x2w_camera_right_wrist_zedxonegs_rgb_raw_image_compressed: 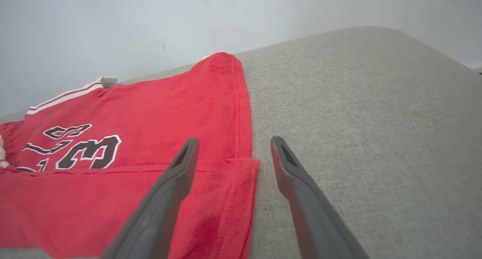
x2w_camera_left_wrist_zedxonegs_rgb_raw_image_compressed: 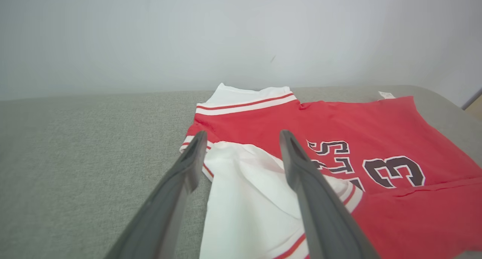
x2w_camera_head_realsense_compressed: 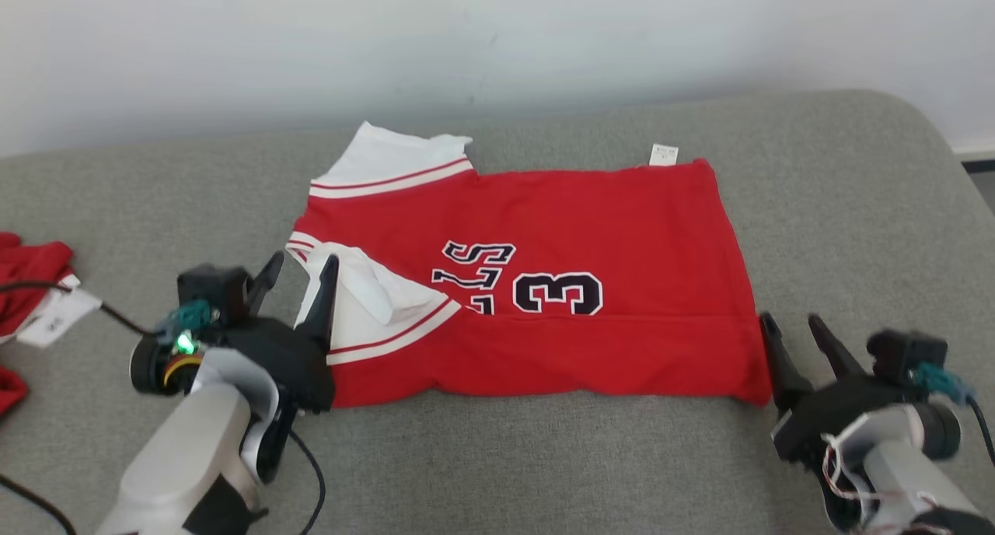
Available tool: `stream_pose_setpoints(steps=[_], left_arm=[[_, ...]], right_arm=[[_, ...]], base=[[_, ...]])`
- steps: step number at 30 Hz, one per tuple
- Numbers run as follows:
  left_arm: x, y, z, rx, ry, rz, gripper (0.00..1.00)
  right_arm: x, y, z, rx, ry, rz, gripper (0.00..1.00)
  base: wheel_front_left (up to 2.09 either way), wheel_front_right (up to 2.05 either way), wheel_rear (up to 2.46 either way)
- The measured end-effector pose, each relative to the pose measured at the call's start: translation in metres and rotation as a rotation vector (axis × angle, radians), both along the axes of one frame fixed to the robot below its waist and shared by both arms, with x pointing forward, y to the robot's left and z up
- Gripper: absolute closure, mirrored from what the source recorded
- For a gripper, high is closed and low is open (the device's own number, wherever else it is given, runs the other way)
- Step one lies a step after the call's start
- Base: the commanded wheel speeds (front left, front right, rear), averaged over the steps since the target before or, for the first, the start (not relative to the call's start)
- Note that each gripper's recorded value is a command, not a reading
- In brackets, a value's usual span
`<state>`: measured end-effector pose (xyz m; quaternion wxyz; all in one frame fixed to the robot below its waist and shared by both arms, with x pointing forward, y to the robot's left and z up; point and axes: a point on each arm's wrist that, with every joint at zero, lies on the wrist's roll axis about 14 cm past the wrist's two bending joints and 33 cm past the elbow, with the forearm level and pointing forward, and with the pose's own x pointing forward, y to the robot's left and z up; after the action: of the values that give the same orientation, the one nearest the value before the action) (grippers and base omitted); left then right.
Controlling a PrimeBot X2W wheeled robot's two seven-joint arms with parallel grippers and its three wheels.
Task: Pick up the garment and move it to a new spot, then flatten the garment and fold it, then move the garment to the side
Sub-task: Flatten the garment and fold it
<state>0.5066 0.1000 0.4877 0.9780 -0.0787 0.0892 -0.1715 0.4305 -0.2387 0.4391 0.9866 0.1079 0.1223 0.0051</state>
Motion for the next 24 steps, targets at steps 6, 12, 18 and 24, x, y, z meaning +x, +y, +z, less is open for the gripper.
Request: stream_pose_setpoints(steps=[6,12,18,24], left_arm=[[-0.03,0.014,-0.009,-0.012,0.002,0.053,0.0],[-0.061,0.027,-0.042,0.018,0.071,0.087,0.0],[-0.073,0.028,-0.066,0.031,0.132,0.095,0.0],[-0.076,0.03,-0.085,0.062,0.183,0.096,0.0]], right_arm=[[-0.027,0.0,-0.007,0.017,-0.005,-0.011,0.0],[-0.034,0.015,-0.019,0.048,0.016,0.008,0.0],[-0.038,0.017,-0.037,-0.015,0.078,0.036,0.0],[-0.03,0.026,-0.046,-0.033,0.109,0.054,0.0]], base=[[0.0,0.0,0.0],[0.0,0.0,0.0],[0.0,0.0,0.0],[0.0,0.0,0.0]])
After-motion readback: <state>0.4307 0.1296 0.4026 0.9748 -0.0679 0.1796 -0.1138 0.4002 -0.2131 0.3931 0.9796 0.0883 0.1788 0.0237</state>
